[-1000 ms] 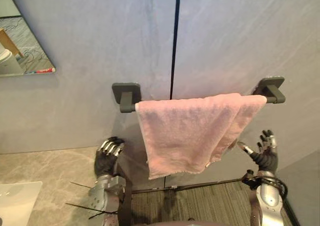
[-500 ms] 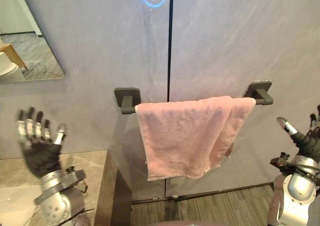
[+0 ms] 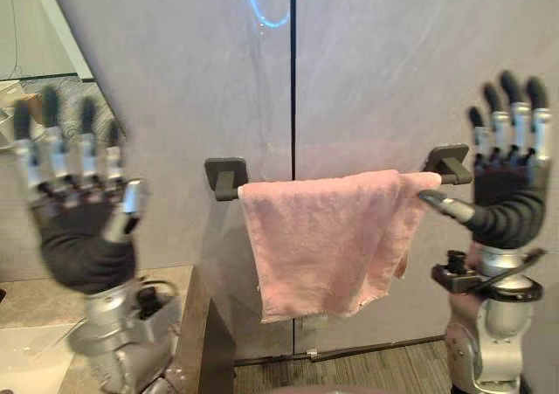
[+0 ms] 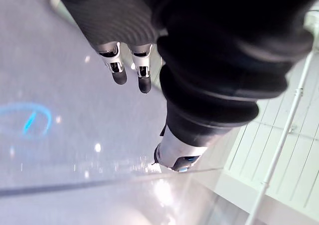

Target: Organize washtable

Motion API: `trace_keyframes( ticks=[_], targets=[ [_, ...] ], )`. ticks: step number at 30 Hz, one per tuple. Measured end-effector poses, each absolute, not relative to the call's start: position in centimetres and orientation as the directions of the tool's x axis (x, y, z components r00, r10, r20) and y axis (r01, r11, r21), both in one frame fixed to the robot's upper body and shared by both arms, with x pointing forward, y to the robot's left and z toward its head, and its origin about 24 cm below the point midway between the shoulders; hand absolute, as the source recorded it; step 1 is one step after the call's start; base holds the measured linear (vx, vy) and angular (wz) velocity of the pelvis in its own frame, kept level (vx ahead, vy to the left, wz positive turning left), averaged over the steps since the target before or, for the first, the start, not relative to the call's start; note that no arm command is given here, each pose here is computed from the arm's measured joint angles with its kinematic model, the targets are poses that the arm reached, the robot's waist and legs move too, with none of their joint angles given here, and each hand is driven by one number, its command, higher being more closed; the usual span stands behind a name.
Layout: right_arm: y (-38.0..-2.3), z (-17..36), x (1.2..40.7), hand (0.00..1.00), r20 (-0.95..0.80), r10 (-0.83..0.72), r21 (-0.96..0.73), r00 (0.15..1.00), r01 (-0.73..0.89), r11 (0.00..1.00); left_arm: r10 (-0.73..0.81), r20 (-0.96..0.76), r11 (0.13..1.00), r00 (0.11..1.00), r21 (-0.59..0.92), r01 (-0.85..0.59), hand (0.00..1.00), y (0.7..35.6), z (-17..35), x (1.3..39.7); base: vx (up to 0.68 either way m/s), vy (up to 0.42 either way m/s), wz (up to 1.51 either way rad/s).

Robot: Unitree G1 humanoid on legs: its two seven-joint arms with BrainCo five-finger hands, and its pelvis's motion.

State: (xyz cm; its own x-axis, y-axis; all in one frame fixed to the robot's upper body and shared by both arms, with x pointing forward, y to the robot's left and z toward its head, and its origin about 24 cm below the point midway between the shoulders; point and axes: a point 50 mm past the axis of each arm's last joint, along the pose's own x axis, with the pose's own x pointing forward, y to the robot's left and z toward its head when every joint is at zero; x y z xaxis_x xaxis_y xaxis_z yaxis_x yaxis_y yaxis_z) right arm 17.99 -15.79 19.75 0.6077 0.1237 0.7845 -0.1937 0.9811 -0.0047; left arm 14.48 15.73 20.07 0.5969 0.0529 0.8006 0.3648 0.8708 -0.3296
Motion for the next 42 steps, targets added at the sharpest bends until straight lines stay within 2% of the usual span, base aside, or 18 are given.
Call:
trace_keyframes(
  ticks=[2, 5, 9, 14, 21, 26, 34, 42],
  targets=[
    [-14.1, 19.6, 17.9, 0.00, 0.779, 0.225, -0.007, 0.585, -0.351, 0.936, -0.090, 0.786, 0.774, 0.612, -0.331, 0.540, 0.00, 13.2, 19.4, 15.5, -0.06, -0.027, -0.01],
    [-13.2, 19.3, 17.8, 0.00, 0.767, 0.302, -0.019, 0.567, -0.450, 0.893, -0.213, 0.717, 0.654, 0.664, -0.400, 0.642, 0.00, 11.0, 17.5, 16.5, -0.05, -0.021, -0.04],
    [-12.6, 18.4, 18.0, 0.00, 0.717, 0.375, -0.044, 0.587, -0.499, 0.866, -0.319, 0.643, 0.592, 0.696, -0.438, 0.676, 0.00, 9.3, 15.7, 16.9, -0.05, -0.024, -0.04],
    [-11.9, 15.1, 18.0, 0.00, 0.550, 0.532, -0.068, 0.643, -0.601, 0.796, -0.465, 0.593, 0.496, 0.658, -0.441, 0.748, 0.00, 7.0, 14.3, 17.0, -0.05, -0.025, -0.05],
    [-13.9, 11.2, 18.2, 0.00, 0.323, 0.578, -0.092, 0.749, -0.583, 0.807, -0.567, 0.411, 0.520, 0.714, -0.494, 0.697, 0.00, 6.1, 10.2, 17.4, -0.04, -0.020, -0.04],
    [-14.5, 9.5, 18.5, 0.00, 0.218, 0.595, -0.149, 0.774, -0.576, 0.804, -0.612, 0.333, 0.522, 0.717, -0.512, 0.683, 0.00, 5.7, 8.7, 17.2, -0.03, -0.020, -0.02],
    [-14.4, 7.8, 19.1, 0.00, 0.131, 0.584, -0.267, 0.801, -0.539, 0.799, -0.613, 0.248, 0.568, 0.751, -0.522, 0.636, 0.00, 6.0, 7.3, 17.5, -0.01, -0.013, 0.01],
    [-13.4, 6.3, 19.9, 0.00, 0.104, 0.536, -0.322, 0.838, -0.481, 0.815, -0.588, 0.187, 0.677, 0.787, -0.419, 0.605, 0.00, 6.7, 6.4, 18.3, -0.01, -0.019, 0.02]
  ],
)
